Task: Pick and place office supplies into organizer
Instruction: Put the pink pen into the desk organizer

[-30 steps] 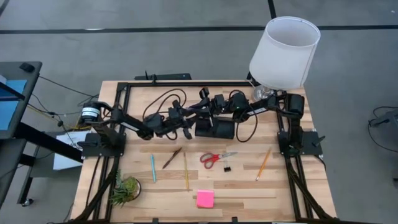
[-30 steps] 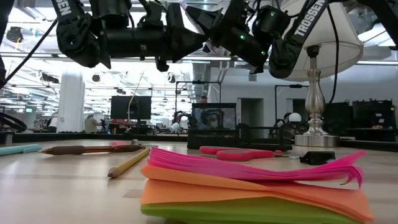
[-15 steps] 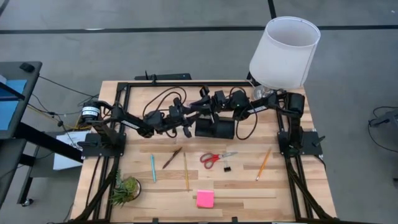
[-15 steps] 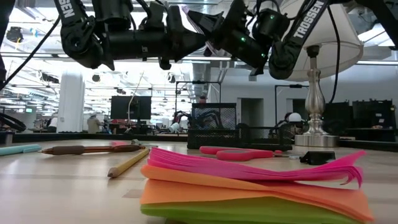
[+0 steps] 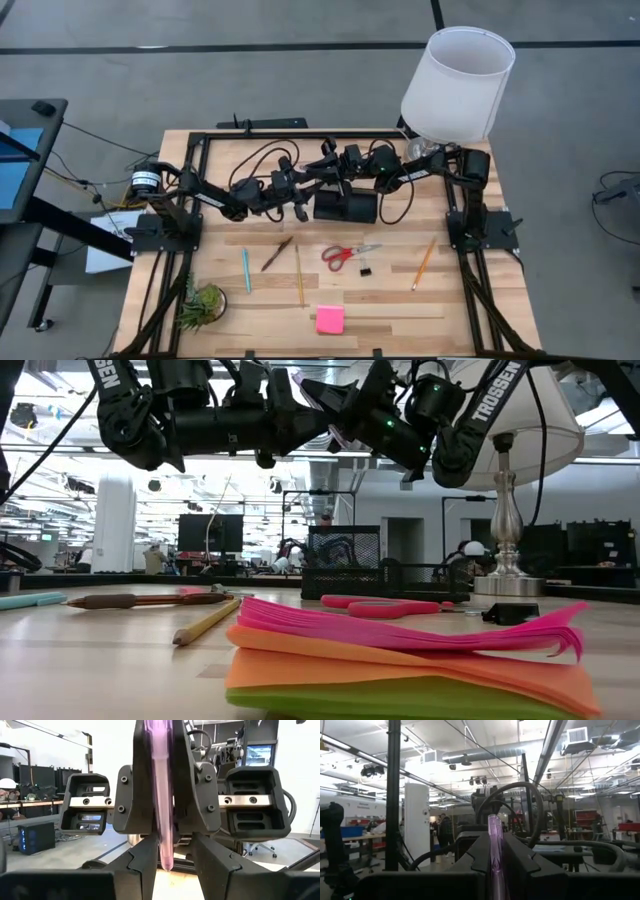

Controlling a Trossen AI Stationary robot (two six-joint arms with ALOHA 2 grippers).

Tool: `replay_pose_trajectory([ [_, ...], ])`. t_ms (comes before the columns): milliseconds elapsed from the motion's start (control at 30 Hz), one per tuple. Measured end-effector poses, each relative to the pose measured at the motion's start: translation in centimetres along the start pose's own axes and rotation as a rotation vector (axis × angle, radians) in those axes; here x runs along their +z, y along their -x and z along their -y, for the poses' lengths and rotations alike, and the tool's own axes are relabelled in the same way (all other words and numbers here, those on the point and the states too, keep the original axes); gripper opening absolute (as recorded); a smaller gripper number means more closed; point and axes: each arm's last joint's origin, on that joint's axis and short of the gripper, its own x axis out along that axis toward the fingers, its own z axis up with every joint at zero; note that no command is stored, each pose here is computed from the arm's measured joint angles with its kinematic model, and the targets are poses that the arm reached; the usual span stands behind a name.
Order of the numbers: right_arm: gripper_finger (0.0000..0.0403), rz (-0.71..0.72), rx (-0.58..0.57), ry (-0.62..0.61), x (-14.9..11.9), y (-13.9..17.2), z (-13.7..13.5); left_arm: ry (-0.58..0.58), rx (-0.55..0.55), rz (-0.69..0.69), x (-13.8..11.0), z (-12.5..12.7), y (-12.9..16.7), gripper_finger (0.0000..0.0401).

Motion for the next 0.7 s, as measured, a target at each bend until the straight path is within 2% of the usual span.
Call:
replay_pose_trajectory([
  [233, 0.0033, -0.048, -0.029, -0.006, -0.3, 0.4, 0.8, 0.001, 0.020, -0.006, -0.1, -0.1, 0.0, 0.0110],
  [533, 0.0033, -0.103, -0.108, -0.026, -0.8, 2.8, 2.6, -0.011, 0.153, -0.012, 0.0, -0.5, 0.3, 0.0110],
  [700, 0.0027, -0.158, -0.140, -0.055, -2.0, 4.4, 2.1, -0.020, 0.166, -0.038, -0.1, -0.5, 0.4, 0.0110],
])
